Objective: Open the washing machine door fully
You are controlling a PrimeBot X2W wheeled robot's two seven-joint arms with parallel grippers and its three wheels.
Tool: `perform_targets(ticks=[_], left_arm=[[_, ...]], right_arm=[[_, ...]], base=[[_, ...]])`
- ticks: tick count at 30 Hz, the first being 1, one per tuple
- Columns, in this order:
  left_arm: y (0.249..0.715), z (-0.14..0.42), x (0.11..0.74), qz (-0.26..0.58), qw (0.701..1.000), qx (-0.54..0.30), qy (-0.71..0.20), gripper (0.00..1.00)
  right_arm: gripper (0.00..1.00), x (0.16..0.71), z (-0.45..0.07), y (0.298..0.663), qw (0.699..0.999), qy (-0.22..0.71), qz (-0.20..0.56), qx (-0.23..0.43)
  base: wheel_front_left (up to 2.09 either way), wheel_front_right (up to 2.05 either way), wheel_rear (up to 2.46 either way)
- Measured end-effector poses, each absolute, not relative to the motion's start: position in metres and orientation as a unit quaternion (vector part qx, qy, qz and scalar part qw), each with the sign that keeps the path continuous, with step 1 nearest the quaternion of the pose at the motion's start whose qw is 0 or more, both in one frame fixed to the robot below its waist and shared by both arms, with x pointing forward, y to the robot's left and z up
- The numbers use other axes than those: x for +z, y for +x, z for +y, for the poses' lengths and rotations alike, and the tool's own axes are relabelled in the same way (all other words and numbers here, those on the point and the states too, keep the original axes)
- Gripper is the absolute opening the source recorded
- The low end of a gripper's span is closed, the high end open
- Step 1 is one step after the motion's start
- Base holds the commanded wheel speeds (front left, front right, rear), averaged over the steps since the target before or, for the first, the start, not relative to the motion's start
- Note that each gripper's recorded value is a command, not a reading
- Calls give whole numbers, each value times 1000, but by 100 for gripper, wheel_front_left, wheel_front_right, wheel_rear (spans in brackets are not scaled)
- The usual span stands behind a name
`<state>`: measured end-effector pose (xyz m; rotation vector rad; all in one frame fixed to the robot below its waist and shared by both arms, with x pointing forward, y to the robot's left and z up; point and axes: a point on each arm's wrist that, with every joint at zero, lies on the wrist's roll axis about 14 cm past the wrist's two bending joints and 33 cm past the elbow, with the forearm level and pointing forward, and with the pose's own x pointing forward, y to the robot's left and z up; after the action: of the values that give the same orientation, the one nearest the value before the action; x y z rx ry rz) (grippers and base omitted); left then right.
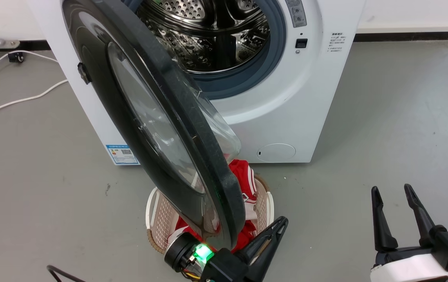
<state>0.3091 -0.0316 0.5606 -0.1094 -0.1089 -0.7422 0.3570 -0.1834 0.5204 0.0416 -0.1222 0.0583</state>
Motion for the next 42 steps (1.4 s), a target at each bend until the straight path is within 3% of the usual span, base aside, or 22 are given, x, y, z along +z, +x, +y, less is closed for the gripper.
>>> perform_targets(ticks=[19,31,42], left_arm=[[363,-14,547,-54,954,-287,-61,0],[359,4,542,-45,964,-253,-61,0],[339,53,535,-28,982,-177,-60,0]], right_arm=[[100,509,-186,362,998,25,-44,23],[100,511,-184,360,998,28,-47,27],[100,513,-169,365,997,31,-48,50]], base=[[0,0,0],[0,0,0],[0,0,0]])
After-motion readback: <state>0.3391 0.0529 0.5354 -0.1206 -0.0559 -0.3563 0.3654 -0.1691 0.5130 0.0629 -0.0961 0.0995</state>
